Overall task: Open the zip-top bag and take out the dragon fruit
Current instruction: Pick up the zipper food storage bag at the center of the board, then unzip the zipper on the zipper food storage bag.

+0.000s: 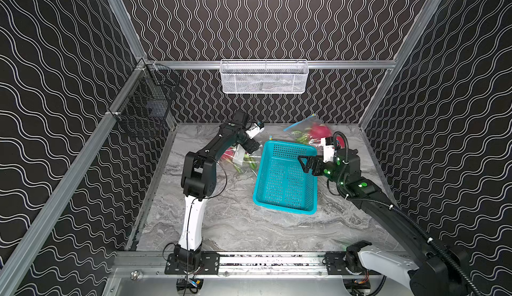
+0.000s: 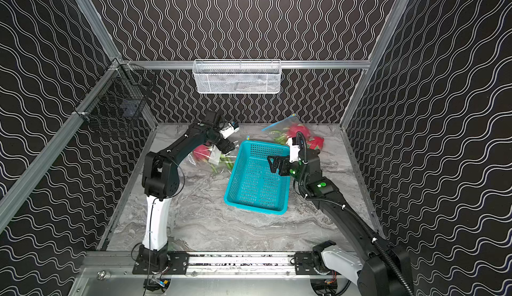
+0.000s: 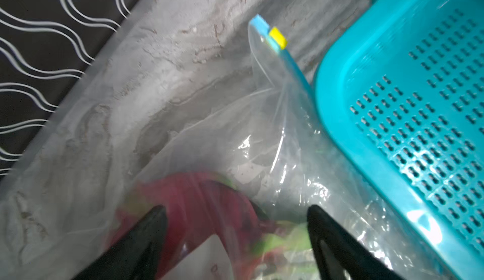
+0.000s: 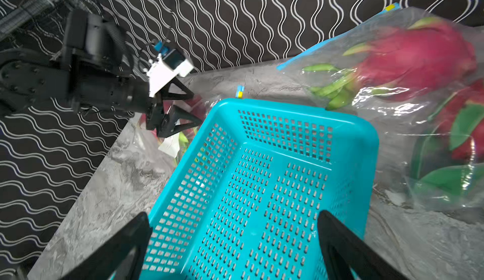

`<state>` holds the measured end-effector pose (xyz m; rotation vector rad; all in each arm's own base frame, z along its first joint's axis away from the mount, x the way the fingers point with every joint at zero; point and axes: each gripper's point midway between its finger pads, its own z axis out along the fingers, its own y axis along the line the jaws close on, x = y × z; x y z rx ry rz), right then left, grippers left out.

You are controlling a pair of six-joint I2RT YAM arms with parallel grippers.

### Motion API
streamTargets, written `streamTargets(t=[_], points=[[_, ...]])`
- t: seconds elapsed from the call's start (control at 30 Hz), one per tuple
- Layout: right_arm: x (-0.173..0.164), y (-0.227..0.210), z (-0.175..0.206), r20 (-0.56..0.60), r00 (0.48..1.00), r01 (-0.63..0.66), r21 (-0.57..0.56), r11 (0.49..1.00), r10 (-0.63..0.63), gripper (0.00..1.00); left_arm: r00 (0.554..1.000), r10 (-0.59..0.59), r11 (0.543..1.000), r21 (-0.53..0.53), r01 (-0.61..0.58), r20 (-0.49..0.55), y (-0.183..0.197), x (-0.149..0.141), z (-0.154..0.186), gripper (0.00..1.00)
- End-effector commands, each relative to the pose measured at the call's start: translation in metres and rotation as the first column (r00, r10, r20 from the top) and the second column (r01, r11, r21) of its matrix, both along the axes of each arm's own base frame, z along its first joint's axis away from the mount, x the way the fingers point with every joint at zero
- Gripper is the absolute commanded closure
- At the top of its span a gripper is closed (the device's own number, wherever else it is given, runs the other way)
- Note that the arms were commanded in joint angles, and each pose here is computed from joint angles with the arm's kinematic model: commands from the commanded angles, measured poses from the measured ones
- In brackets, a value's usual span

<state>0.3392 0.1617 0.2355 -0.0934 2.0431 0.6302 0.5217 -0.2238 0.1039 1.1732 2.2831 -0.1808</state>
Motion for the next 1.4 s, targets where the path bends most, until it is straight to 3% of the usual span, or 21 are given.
streamTargets(t=[0.0, 0.1, 0.17, 0.2, 0.27, 0.3, 0.4, 0.57, 0.87, 1.07, 1.27, 1.37], points=[[-0.001, 0.001, -0.002, -0.017, 1.0, 0.001, -0.024, 1.0, -0.001, 0.01, 0.997, -0.061, 0.998, -0.005, 0.061, -0.045, -0.005, -0.011, -0.009, 0.28], [-0.001, 0.004, 0.0, -0.017, 1.0, -0.008, -0.027, 1.0, 0.007, 0.01, 0.994, -0.089, 0.996, -0.006, 0.089, -0.064, -0.008, -0.016, -0.02, 0.29], [-0.001, 0.006, 0.0, -0.019, 1.0, -0.015, -0.029, 0.999, 0.014, 0.02, 0.993, -0.09, 0.996, -0.001, 0.09, -0.071, -0.008, -0.015, -0.027, 0.4], [-0.002, 0.007, 0.001, -0.021, 1.0, -0.021, -0.029, 0.999, 0.02, 0.03, 0.993, -0.092, 0.996, 0.003, 0.093, -0.074, -0.008, -0.015, -0.029, 0.51], [-0.002, 0.009, 0.002, -0.026, 0.999, -0.024, -0.03, 0.999, 0.023, 0.05, 0.989, -0.113, 0.993, 0.024, 0.116, -0.093, -0.006, -0.018, -0.034, 0.89], [-0.004, 0.01, 0.002, -0.032, 0.999, -0.028, -0.033, 0.999, 0.027, 0.06, 0.988, -0.118, 0.992, 0.036, 0.122, -0.099, -0.004, -0.019, -0.033, 1.0], [-0.005, 0.012, 0.005, -0.03, 0.999, -0.034, -0.039, 0.999, 0.033, 0.06, 0.989, -0.125, 0.989, 0.072, 0.131, -0.078, 0.008, -0.028, -0.018, 1.0], [-0.004, 0.018, 0.01, -0.021, 0.999, -0.047, -0.029, 0.998, 0.047, 0.06, 0.989, -0.125, 0.987, 0.111, 0.115, 0.084, 0.037, -0.048, 0.036, 1.0], [-0.013, 0.066, 0.026, 0.016, 0.983, -0.184, -0.004, 0.983, 0.184, 0.07, 0.997, -0.061, 0.997, 0.05, 0.059, 0.056, 0.102, -0.106, 0.085, 1.0], [-0.032, 0.106, 0.033, 0.086, 0.945, -0.321, 0.048, 0.946, 0.316, 0.05, 0.995, -0.097, 0.994, -0.054, 0.097, 0.003, 0.096, -0.152, 0.114, 1.0], [-0.047, 0.15, 0.038, 0.081, 0.923, -0.385, 0.143, 0.912, 0.377, 0.05, 0.997, -0.058, 0.986, -0.155, 0.065, 0.053, 0.088, -0.169, 0.153, 1.0], [-0.056, 0.172, 0.041, 0.05, 0.914, -0.405, 0.198, 0.893, 0.403, 0.04, 0.998, -0.05, 0.974, -0.221, 0.055, 0.031, 0.082, -0.181, 0.162, 1.0]])
